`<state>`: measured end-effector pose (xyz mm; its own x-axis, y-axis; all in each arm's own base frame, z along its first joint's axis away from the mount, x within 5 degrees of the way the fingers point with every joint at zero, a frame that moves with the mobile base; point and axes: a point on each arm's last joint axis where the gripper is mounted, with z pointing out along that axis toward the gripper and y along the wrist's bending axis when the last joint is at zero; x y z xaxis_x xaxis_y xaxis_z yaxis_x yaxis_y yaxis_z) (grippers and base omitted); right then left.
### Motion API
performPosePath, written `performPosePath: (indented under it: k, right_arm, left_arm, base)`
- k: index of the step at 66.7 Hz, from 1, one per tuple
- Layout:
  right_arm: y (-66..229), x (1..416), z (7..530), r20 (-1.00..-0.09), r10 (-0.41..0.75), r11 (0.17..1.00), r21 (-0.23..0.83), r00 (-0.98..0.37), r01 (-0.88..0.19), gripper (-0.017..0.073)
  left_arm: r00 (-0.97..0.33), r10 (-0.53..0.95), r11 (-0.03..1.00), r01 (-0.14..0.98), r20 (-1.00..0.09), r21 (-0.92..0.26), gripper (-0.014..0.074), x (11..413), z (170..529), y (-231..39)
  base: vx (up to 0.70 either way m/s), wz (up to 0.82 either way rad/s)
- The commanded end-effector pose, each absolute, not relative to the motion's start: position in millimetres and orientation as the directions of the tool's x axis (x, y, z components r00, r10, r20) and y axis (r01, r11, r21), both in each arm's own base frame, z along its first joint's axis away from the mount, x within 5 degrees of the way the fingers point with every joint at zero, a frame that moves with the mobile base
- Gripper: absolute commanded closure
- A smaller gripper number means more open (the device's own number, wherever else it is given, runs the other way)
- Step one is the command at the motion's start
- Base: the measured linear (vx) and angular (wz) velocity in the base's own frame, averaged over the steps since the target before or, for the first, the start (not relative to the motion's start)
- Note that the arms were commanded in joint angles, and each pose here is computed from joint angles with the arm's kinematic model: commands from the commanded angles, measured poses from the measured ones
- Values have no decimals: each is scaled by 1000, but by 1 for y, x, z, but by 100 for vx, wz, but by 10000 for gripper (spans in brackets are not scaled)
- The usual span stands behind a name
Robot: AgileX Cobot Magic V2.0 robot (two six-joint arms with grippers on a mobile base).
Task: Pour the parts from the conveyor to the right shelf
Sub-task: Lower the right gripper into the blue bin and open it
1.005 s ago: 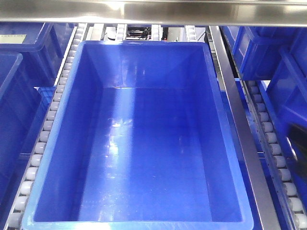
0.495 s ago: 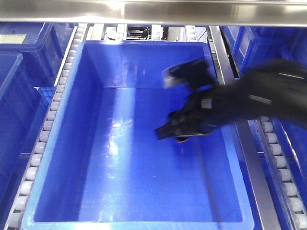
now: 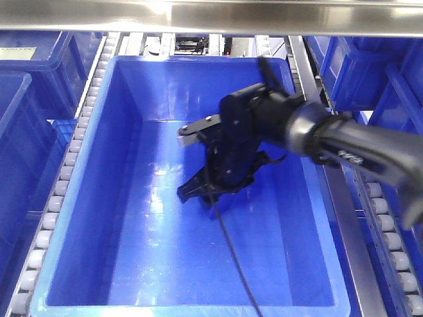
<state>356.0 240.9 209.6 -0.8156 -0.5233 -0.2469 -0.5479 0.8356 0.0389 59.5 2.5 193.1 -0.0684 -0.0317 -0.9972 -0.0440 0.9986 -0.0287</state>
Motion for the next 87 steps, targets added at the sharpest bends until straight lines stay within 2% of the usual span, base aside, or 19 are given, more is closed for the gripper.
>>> performPosePath:
  k: [1,20,30,40,55,62,78,87]
  right_arm:
    - [245,359,235,-347,-523,824,27,-778,-566,564]
    - [246,361,220,-310,-538,822,14,-784,-570,552]
    - [246,362,220,-311,-540,821,10,-782,-570,486]
    - [246,362,222,-319,-538,821,11,-781,-570,328]
    - [249,361,233,-376,-515,827,19,-770,-562,0]
    - [251,359,243,-420,-511,823,13,-750,-568,-80]
    - [254,346,276,-578,-497,803,-24,-647,-595,-62]
    - [240,329,286,-689,-449,806,-38,-568,-591,-13]
  left_arm:
    - [12,-45,998,-35,-999,-45,599,61,206,2]
    - [12,-45,998,-35,-999,-45,599,61,206,2]
    - [12,-45,998,-35,-999,-45,599,61,206,2]
    - [12,-45,998,-35,-999,-45,599,61,206,2]
    - [12,-45,998,-35,-999,-45,599,61,206,2]
    - [12,-45,998,-35,-999,-45,599,61,206,2]
    - [12,-45,998,-35,-999,-45,599,61,206,2]
    - [12,-45,998,-35,-999,-45,599,61,206,2]
  base:
    - [0,0]
    - [0,0]
    - [0,0]
    - [0,0]
    - [0,0]
    - [0,0]
    - [0,0]
    - [0,0]
